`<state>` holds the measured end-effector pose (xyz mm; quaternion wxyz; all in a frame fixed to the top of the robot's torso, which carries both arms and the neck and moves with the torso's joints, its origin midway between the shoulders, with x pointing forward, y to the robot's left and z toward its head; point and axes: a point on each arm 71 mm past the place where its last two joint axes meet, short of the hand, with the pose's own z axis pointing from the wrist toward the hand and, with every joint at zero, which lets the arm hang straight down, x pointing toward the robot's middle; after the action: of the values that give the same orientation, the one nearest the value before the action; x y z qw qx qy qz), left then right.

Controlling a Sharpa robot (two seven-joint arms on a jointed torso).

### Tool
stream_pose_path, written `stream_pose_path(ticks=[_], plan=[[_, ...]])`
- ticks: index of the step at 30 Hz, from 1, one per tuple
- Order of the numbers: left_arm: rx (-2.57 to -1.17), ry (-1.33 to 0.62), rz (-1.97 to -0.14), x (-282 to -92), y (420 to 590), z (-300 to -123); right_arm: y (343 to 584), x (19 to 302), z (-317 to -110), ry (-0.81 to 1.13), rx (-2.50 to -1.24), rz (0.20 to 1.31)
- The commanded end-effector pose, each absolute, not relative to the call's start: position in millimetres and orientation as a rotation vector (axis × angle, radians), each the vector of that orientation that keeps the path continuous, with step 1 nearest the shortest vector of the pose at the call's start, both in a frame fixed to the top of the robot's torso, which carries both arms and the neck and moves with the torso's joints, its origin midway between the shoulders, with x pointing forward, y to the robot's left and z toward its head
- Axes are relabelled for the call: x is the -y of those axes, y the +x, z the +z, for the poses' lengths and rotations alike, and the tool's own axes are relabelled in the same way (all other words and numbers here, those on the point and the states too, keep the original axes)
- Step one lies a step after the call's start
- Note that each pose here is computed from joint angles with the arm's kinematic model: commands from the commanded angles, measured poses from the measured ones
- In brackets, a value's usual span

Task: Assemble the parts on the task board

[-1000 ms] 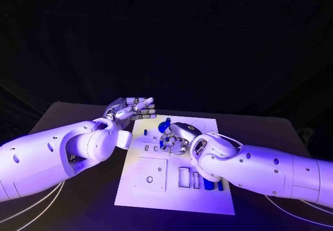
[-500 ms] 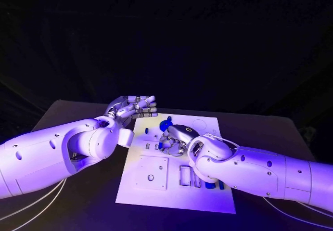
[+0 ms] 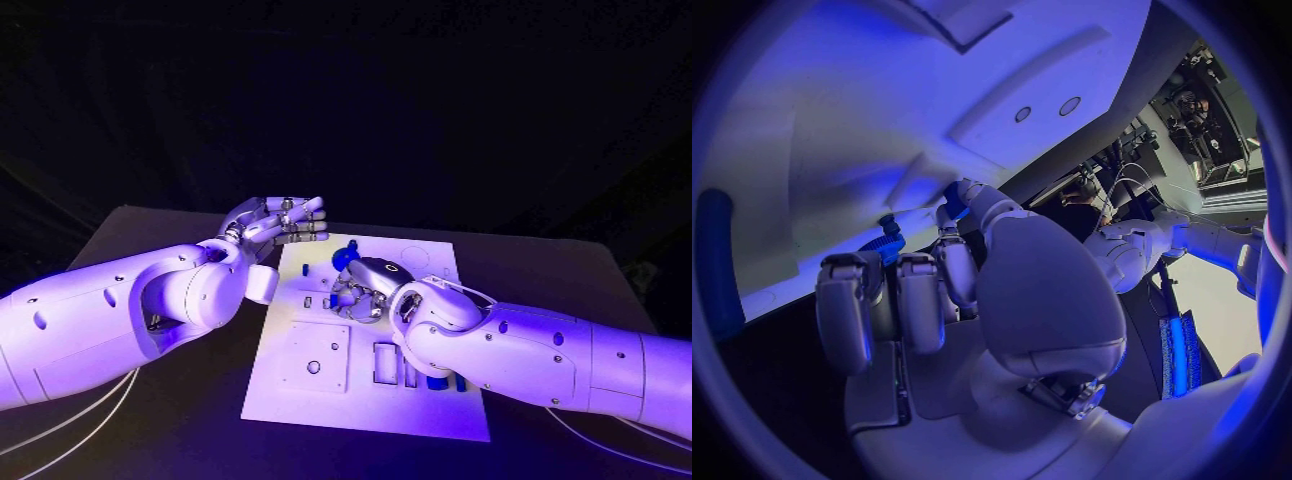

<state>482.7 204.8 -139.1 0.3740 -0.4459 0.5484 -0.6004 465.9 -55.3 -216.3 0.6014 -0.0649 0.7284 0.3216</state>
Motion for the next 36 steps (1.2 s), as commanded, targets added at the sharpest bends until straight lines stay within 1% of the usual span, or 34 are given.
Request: stream_pose_path(ticks=[1, 36], plan=[[-1.410, -1.136, -1.560, -202.6, 481.9, -138.0, 465.1, 56.2, -221.5, -0.175, -1.718, 0.718], [-1.416, -1.138, -1.558, -202.9, 482.1, -138.5, 463.9, 56.3, -220.0, -0.167, -1.699, 0.725]])
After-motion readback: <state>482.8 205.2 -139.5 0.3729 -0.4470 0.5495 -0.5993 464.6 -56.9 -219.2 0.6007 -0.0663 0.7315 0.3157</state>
